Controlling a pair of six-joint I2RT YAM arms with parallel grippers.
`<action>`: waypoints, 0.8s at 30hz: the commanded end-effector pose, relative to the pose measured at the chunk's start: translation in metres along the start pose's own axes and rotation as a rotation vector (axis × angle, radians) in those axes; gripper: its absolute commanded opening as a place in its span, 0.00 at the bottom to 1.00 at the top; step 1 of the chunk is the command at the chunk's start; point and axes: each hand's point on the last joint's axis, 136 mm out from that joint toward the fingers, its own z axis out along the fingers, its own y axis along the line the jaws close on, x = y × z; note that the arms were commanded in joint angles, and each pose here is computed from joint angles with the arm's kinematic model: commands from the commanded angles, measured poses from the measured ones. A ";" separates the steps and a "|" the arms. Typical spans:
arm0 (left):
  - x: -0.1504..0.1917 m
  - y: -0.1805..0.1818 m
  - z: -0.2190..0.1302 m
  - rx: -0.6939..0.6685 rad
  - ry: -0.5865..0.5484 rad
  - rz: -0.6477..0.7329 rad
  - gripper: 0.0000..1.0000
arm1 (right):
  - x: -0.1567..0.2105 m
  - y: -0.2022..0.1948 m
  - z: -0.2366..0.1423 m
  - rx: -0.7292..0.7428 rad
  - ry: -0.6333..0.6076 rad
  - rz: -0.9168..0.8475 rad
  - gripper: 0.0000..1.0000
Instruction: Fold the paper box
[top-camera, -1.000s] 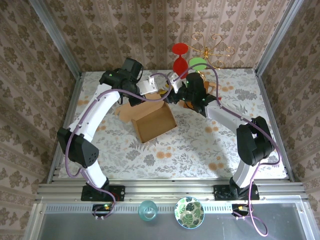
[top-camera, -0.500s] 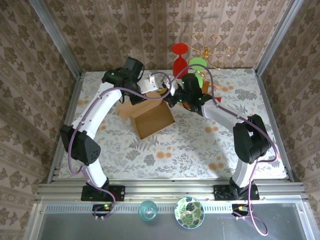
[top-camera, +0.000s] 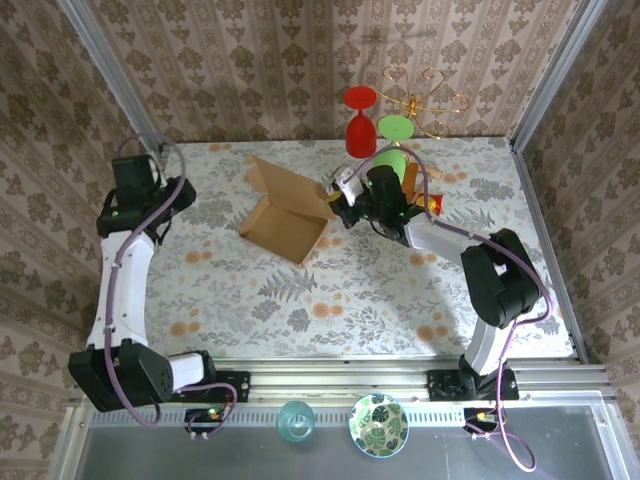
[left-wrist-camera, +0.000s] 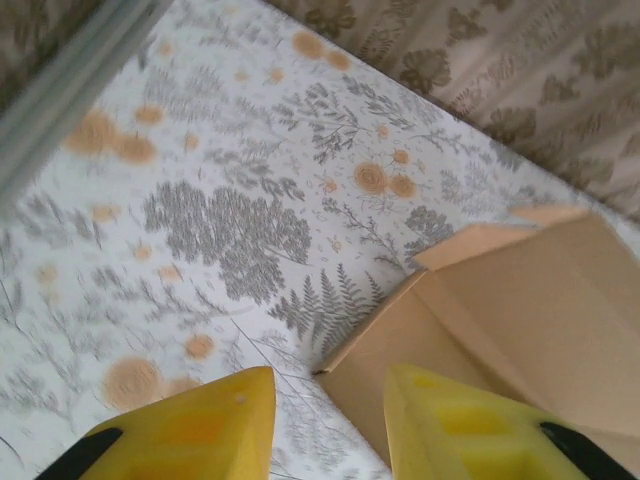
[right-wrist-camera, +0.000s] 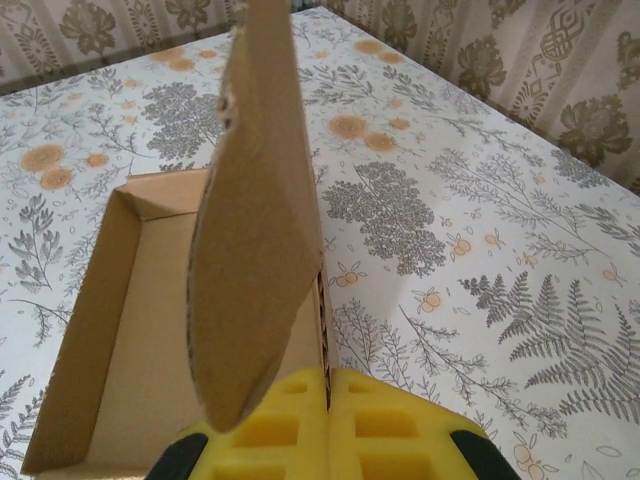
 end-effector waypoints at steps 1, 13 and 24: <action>0.008 -0.006 0.028 0.129 0.092 -0.284 0.32 | -0.032 -0.005 -0.011 0.068 -0.098 -0.053 0.00; -0.042 -0.018 0.140 0.196 0.243 -0.431 0.37 | -0.044 0.012 -0.019 -0.002 -0.113 -0.094 0.00; 0.016 -0.077 0.177 0.249 0.456 -0.598 0.38 | -0.032 0.011 -0.002 0.032 -0.073 -0.105 0.00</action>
